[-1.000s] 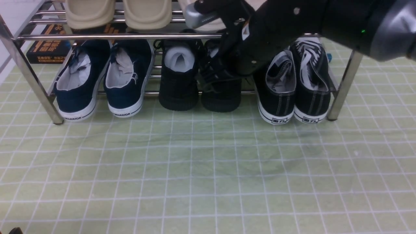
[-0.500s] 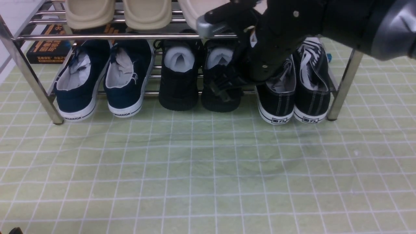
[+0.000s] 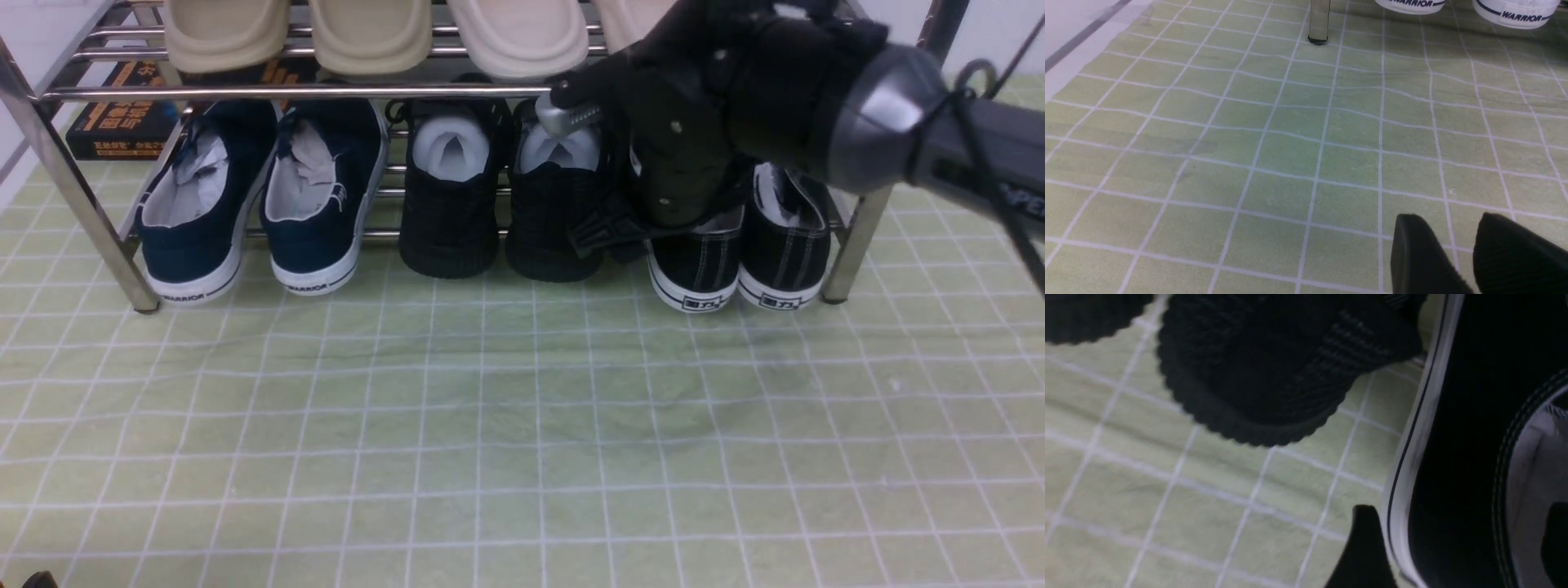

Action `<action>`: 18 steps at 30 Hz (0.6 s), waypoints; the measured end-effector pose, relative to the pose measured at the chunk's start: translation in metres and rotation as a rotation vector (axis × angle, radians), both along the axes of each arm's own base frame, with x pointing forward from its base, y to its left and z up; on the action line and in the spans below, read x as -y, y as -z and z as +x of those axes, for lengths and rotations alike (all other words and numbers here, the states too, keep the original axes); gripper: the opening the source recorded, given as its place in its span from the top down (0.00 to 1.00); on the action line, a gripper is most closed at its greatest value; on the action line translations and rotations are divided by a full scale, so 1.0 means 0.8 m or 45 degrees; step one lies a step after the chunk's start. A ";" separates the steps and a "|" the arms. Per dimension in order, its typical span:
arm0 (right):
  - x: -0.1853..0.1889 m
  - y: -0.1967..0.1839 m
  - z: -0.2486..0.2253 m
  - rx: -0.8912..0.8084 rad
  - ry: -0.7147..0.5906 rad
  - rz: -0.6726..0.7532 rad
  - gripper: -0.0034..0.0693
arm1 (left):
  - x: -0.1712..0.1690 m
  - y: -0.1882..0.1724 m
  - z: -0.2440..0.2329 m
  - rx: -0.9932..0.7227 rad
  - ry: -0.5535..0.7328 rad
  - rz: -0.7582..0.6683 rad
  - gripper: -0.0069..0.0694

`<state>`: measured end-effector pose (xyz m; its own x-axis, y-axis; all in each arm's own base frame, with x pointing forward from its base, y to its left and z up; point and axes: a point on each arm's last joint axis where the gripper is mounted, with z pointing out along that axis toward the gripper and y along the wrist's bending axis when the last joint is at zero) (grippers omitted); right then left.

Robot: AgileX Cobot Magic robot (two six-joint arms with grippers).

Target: Take the shoes off the shelf with your hand from the green coffee tablecloth.

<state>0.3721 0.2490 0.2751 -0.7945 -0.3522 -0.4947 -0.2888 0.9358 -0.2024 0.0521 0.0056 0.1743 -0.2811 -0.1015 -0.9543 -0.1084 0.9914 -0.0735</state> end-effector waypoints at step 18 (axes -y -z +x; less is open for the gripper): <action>-0.002 0.033 0.019 0.055 0.016 -0.121 0.75 | 0.000 0.000 0.000 0.000 0.000 0.000 0.59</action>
<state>0.3873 0.2505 0.2485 -0.7777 -0.3891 -0.4937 -0.2660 0.9153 -0.3025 0.0521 0.0056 0.1743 -0.2811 -0.1015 -0.9543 -0.1084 0.9914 -0.0735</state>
